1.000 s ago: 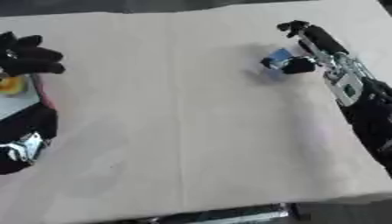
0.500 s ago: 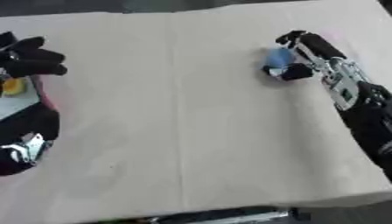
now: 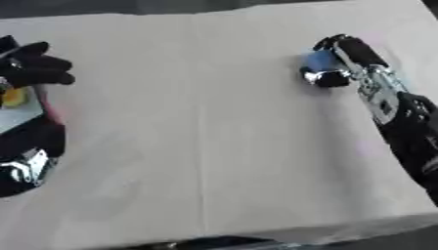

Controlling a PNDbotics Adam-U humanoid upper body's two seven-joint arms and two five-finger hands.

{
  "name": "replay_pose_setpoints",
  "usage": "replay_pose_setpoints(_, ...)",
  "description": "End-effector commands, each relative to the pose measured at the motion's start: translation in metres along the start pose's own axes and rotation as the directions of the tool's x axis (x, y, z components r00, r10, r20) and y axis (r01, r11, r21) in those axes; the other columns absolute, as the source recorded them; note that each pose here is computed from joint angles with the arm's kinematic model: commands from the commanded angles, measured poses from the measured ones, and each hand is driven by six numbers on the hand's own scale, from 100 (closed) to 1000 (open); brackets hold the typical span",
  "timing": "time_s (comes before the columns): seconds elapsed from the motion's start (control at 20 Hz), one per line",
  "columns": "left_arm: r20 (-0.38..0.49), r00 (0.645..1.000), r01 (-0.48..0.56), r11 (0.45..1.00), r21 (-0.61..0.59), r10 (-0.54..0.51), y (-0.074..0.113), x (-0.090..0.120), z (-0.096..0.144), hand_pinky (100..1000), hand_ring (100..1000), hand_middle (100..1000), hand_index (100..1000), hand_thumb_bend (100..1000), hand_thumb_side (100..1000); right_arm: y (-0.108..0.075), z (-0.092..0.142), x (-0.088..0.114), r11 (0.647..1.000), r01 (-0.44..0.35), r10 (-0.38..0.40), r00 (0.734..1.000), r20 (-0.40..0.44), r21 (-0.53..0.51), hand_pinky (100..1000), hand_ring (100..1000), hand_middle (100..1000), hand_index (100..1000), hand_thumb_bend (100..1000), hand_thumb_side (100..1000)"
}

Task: Pick up the objects with one hand, pass them to the other hand, and then place them into the box on the other side of the table.

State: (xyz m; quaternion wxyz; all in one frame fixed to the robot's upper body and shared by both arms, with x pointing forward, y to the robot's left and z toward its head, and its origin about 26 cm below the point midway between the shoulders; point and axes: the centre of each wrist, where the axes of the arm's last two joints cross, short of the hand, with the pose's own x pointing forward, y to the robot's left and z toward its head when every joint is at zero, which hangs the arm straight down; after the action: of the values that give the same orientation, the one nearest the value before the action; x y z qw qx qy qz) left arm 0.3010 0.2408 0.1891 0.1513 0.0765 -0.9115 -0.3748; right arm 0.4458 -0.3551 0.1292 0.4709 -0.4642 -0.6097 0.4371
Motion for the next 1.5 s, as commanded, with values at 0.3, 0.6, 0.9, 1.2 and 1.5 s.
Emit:
replay_pose_setpoints(0.3, 0.009, 1.000, 0.014, 1.000, 0.004, -0.014, 0.003, 0.004, -0.002, 966, 771, 648, 812, 100, 507, -0.021, -0.002, 0.007, 0.985, 0.039, -0.036, 0.999, 0.022, -0.166, 777, 516, 435, 611, 210, 358)
replay_pose_setpoints(0.6, -0.022, 0.999, 0.030, 1.000, -0.005, -0.030, 0.006, 0.003, 0.002, 967, 771, 650, 812, 100, 515, -0.033, 0.004, 0.049, 0.945, 0.216, -0.159, 0.960, 0.229, -0.246, 789, 473, 413, 554, 127, 290)
replay_pose_setpoints(0.9, -0.099, 0.993, 0.055, 0.998, -0.018, -0.057, 0.009, 0.001, 0.006, 990, 773, 666, 821, 100, 501, -0.053, 0.029, 0.113, 0.838, 0.518, -0.369, 0.772, 0.518, -0.174, 807, 463, 409, 544, 100, 276)
replay_pose_setpoints(1.2, -0.175, 0.984, 0.026, 0.997, -0.074, -0.038, -0.001, -0.017, 0.009, 1000, 780, 678, 827, 100, 496, -0.072, 0.062, 0.166, 0.696, 0.718, -0.509, 0.527, 0.680, -0.035, 808, 463, 409, 543, 100, 284)
replay_pose_setpoints(1.5, -0.123, 0.992, -0.024, 0.990, -0.137, 0.007, -0.013, -0.023, -0.002, 1000, 783, 691, 836, 100, 504, -0.086, 0.087, 0.207, 0.620, 0.773, -0.533, 0.289, 0.795, 0.135, 809, 470, 413, 548, 100, 298)
